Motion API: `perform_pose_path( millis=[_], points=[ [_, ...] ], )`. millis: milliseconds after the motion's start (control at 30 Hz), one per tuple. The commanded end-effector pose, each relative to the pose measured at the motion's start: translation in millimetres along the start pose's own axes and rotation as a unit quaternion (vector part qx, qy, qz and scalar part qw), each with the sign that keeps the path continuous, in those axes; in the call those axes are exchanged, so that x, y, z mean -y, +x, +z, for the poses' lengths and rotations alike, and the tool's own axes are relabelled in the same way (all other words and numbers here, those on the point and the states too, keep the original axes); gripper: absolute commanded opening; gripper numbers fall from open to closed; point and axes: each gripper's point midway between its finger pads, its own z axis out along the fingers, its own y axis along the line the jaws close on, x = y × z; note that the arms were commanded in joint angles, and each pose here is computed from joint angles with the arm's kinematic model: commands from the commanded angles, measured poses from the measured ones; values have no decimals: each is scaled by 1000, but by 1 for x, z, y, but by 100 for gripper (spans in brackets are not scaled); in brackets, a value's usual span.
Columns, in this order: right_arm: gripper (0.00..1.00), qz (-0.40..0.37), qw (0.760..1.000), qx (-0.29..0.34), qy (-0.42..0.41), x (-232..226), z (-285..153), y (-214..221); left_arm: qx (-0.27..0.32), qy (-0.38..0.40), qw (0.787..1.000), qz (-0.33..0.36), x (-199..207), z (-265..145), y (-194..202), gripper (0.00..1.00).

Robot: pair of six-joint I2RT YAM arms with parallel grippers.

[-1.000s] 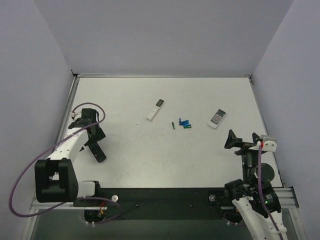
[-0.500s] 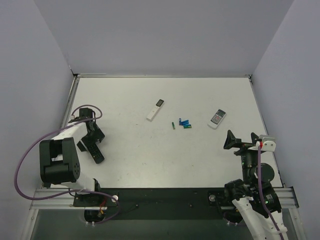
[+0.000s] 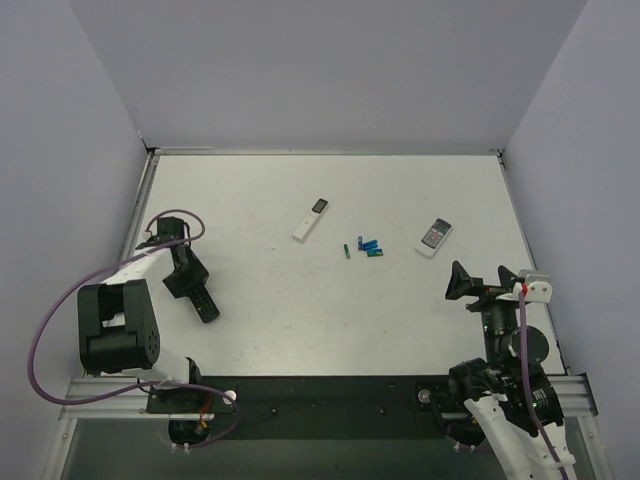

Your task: Load the batteries into the remote control

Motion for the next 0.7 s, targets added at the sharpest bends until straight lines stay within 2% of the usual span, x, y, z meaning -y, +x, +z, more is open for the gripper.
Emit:
perform_pose_path(
  millis=[0, 67, 133, 167, 233, 300, 333, 367, 400, 433, 467, 500, 533, 567, 600, 667],
  points=[
    [100, 80, 994, 53, -45, -14, -17, -40, 15, 107, 994, -19, 39, -18, -3, 36],
    [100, 121, 991, 19, -53, -24, -13, -34, 14, 154, 988, -12, 57, -29, 7, 27],
    [100, 154, 985, -42, -59, -40, -1, -17, 29, 200, 979, -15, 78, -41, 7, 24],
    [100, 163, 983, -59, -64, -45, 1, -18, 25, 232, 972, 2, 92, -52, 20, 23],
    [100, 166, 974, -121, -99, -69, 9, -2, 40, 277, 960, 0, 115, -68, 21, 17],
    [100, 180, 963, -152, -130, -88, 13, -1, 56, 338, 939, 12, 143, -93, 26, 14],
    [100, 179, 949, -191, -175, -109, 13, 11, 61, 359, 931, 13, 151, -102, 28, 13],
    [100, 186, 940, -188, -213, -124, 15, 7, 68, 389, 919, 12, 160, -116, 28, 12],
    [100, 194, 929, -203, -242, -137, 14, 14, 82, 436, 896, 10, 177, -132, 30, 11],
    [100, 206, 905, -227, -296, -158, 8, 21, 87, 461, 883, 8, 185, -144, 31, 8],
    [100, 224, 894, -196, -336, -173, 12, 6, 91, 490, 867, 7, 191, -158, 33, 8],
    [100, 250, 875, -216, -355, -183, 8, 20, 102, 533, 840, 5, 203, -181, 32, 6],
    [100, 266, 859, -227, -374, -194, 9, 27, 103, 551, 828, 5, 206, -189, 36, 6],
    [100, 275, 849, -207, -402, -205, 10, 18, 106, 574, 812, 7, 209, -203, 38, 6],
    [100, 280, 839, -217, -413, -212, 8, 21, 116, 608, 786, 4, 216, -224, 36, 6],
    [100, 269, 819, -242, -446, -235, 1, 28, 119, 639, 760, 0, 215, -242, 42, 6]
  ],
)
